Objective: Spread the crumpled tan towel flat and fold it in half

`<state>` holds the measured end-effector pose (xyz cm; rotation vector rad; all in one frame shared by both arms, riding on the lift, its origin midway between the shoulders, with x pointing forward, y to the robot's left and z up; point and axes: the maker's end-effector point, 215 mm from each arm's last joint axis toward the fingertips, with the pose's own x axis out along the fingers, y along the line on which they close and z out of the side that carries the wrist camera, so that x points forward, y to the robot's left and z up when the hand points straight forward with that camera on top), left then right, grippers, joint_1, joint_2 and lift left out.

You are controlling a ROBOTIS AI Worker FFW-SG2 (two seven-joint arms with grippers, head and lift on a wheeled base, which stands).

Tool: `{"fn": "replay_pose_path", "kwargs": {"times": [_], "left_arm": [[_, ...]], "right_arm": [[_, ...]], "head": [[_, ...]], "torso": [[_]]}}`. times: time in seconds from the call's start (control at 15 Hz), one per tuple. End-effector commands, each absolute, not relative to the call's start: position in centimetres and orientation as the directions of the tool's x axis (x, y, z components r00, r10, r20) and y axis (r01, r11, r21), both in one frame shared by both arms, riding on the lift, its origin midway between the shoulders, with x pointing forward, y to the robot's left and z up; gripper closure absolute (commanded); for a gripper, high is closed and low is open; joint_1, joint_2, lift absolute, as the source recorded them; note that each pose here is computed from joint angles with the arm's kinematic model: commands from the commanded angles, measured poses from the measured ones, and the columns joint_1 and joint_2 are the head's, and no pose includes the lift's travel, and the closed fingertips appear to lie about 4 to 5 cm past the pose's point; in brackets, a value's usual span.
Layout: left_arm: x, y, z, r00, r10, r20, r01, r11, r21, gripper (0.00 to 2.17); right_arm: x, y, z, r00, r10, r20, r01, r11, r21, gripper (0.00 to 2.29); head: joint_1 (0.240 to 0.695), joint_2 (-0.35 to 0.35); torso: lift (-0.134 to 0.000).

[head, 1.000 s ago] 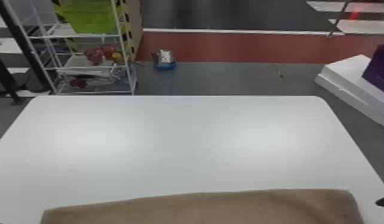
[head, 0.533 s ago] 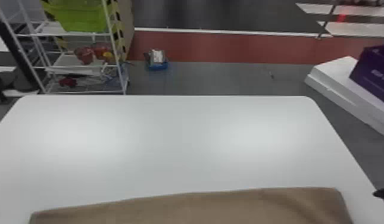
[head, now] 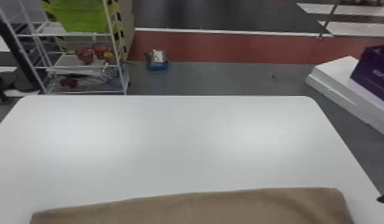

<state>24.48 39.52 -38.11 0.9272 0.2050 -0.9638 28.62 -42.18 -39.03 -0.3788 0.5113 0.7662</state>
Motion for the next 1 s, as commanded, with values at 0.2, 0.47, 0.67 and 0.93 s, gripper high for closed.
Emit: {"fn": "replay_pose_path", "kwargs": {"times": [0.2,0.47,0.67,0.93], "left_arm": [[24.23,39.41,-38.40,0.575,-0.617,-0.537,0.784,0.230,0.576,0.15],[24.20,39.46,-38.40,0.576,-0.615,-0.539,0.784,0.228,0.578,0.15],[24.21,39.40,-38.45,0.574,-0.616,-0.540,0.785,0.226,0.577,0.15],[24.18,39.42,-38.55,0.572,-0.614,-0.544,0.787,0.224,0.575,0.15]], "right_arm": [[28.30,-42.14,-39.39,0.608,0.563,-0.560,-0.741,0.656,-0.145,0.04],[28.27,-42.11,-39.48,0.607,0.564,-0.560,-0.742,0.655,-0.145,0.04],[28.27,-42.11,-39.48,0.607,0.564,-0.560,-0.742,0.655,-0.145,0.04],[28.34,-41.97,-39.49,0.606,0.567,-0.558,-0.743,0.653,-0.144,0.04]], "head": [[0.695,-0.065],[0.695,-0.063],[0.695,-0.062],[0.695,-0.062]], "torso": [[-0.123],[-0.123],[-0.123],[-0.123]]}}
